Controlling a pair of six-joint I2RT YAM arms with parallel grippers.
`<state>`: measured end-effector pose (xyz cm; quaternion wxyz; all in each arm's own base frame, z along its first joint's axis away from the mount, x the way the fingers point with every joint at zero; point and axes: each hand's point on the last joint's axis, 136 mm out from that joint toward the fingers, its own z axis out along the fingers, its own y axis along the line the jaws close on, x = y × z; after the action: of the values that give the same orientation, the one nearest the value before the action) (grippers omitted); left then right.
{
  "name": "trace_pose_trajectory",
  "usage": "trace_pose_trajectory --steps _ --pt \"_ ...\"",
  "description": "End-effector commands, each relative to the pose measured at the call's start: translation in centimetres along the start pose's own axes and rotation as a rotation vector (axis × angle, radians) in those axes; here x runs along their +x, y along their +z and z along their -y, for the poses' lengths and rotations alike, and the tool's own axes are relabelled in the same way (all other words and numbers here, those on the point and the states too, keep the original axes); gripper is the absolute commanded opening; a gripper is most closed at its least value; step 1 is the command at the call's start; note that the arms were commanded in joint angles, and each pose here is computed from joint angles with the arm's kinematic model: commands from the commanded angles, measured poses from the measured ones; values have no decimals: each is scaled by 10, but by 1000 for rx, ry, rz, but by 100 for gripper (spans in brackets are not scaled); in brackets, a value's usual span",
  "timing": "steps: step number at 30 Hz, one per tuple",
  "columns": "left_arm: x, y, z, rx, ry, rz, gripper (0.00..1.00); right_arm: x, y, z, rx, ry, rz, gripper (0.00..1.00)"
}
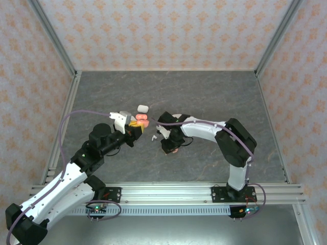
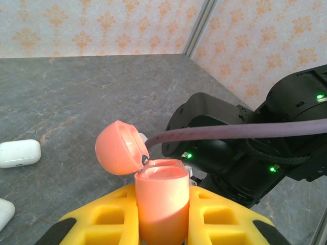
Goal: Insert the wireless bluetooth earbuds into the charging case
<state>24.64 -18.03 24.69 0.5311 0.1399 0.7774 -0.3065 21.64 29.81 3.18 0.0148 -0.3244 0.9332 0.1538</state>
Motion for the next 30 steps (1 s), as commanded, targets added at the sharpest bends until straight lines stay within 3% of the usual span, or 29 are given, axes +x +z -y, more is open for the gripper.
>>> trace_pose_trajectory --steps 1,10,20,24,30 --pt "-7 0 1 -1 -7 33 0 -6 -32 0 10 4 86 22" --pt "-32 5 25 119 -9 93 0 -45 -149 0 -44 42 499 23" --pt "-74 19 64 306 49 157 0 -66 -284 -28 -36 -115 932 24" --pt "-83 25 74 355 75 150 0 -71 -318 -41 -51 -180 1027 24" --pt "-87 32 80 381 86 142 0 -76 -338 -50 -56 -225 1080 24"
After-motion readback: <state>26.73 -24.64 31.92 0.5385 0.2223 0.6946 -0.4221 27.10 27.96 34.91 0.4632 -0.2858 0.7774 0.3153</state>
